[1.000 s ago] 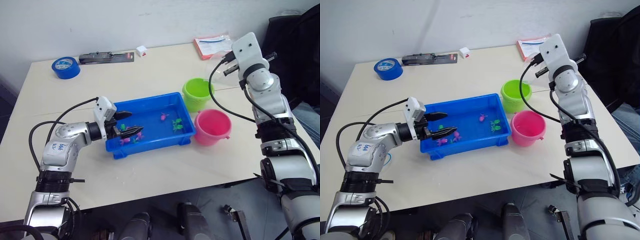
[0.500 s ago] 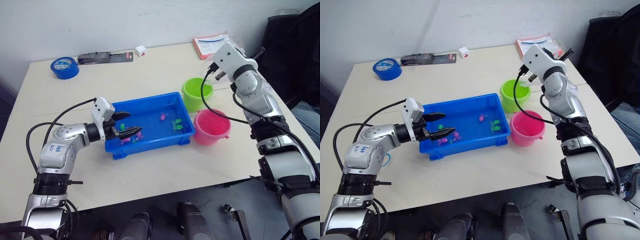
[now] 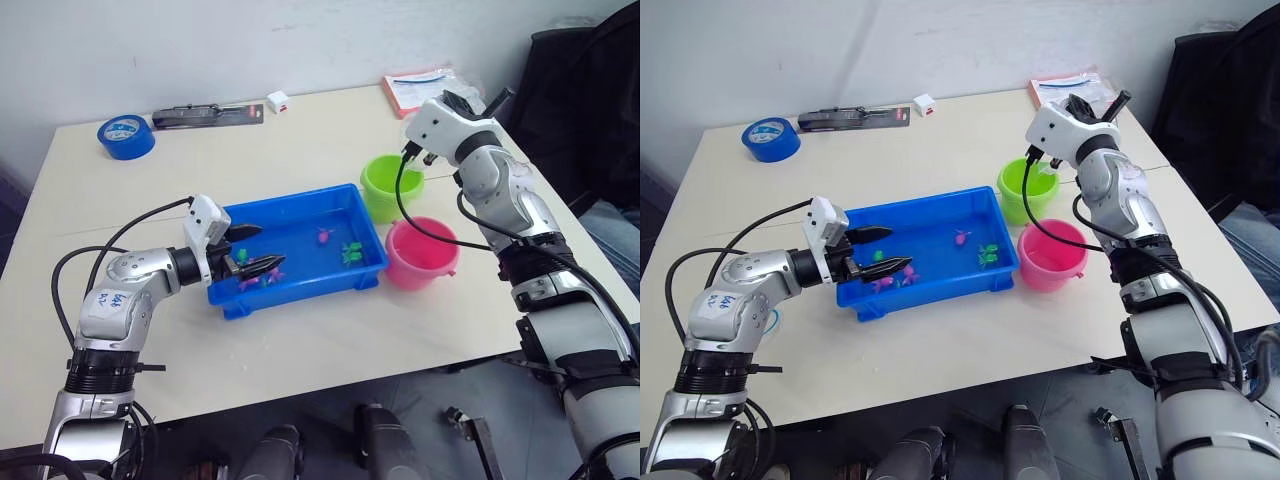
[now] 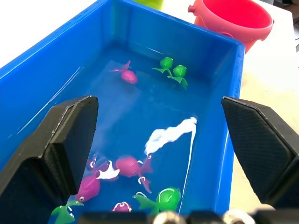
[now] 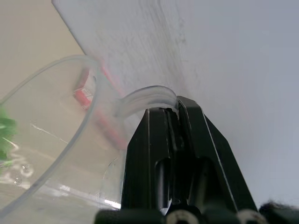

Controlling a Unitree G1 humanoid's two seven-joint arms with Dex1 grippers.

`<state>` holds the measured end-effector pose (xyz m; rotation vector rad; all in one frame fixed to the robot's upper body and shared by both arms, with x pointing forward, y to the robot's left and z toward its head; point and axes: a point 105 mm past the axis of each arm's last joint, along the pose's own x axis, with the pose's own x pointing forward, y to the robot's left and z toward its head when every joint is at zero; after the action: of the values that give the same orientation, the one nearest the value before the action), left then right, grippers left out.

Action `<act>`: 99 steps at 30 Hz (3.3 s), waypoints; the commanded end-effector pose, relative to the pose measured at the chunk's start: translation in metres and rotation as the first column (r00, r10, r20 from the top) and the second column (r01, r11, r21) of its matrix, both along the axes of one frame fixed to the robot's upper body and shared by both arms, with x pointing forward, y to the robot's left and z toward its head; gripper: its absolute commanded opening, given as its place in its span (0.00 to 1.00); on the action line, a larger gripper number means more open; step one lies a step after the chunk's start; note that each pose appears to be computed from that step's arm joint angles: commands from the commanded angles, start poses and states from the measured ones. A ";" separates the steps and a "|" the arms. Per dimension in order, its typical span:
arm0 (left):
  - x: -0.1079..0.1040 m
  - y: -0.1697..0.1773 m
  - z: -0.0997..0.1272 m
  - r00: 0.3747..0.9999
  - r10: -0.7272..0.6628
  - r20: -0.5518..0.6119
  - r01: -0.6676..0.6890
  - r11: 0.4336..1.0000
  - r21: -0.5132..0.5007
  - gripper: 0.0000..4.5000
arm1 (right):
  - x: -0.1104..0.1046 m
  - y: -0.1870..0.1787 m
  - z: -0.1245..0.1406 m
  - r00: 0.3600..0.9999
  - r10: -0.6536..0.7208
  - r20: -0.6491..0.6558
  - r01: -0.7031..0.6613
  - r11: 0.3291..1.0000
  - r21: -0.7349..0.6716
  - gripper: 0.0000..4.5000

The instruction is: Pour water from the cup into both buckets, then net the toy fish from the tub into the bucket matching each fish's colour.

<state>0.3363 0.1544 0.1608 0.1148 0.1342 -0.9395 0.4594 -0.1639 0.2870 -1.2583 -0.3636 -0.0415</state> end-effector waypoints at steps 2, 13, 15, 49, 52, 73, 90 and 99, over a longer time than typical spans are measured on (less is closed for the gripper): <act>-0.005 0.002 0.016 0.998 -0.011 0.063 0.012 1.000 -0.016 1.00 | -0.009 0.008 0.027 0.993 0.036 0.111 -0.029 0.998 -0.059 0.15; -0.005 0.000 0.016 0.998 -0.014 0.066 0.015 1.000 -0.021 1.00 | -0.010 0.008 0.029 0.991 0.039 0.127 -0.030 0.997 -0.077 0.15; -0.006 0.000 0.016 0.998 -0.014 0.066 0.015 1.000 -0.021 1.00 | -0.010 0.008 0.030 0.991 0.041 0.126 -0.034 0.998 -0.054 0.15; -0.030 -0.029 0.021 0.962 -0.264 0.067 0.268 0.961 -0.064 1.00 | -0.067 -0.125 -0.085 0.971 0.006 -0.240 0.240 0.009 0.971 0.15; -0.031 -0.030 0.021 0.961 -0.268 0.068 0.272 0.961 -0.059 1.00 | -0.066 -0.124 -0.093 0.969 -0.009 -0.247 0.247 0.014 0.969 0.15; -0.031 -0.031 0.018 0.964 -0.259 0.066 0.263 0.963 -0.055 1.00 | -0.096 -0.130 -0.157 0.873 -0.028 -0.487 0.488 0.058 0.871 0.99; -0.036 -0.013 0.006 0.978 -0.208 0.023 0.209 0.975 -0.074 1.00 | -0.189 -0.058 -0.130 0.617 0.481 -0.623 0.385 0.506 0.772 0.99; -0.046 0.011 -0.004 0.994 -0.106 -0.001 0.106 0.990 -0.096 1.00 | -0.221 -0.028 -0.095 0.437 0.699 -0.566 0.034 0.617 0.787 0.99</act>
<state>0.2928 0.1620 0.1450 0.0160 0.1393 -1.0617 0.2429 -0.2029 0.1774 -0.1924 0.3611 0.7064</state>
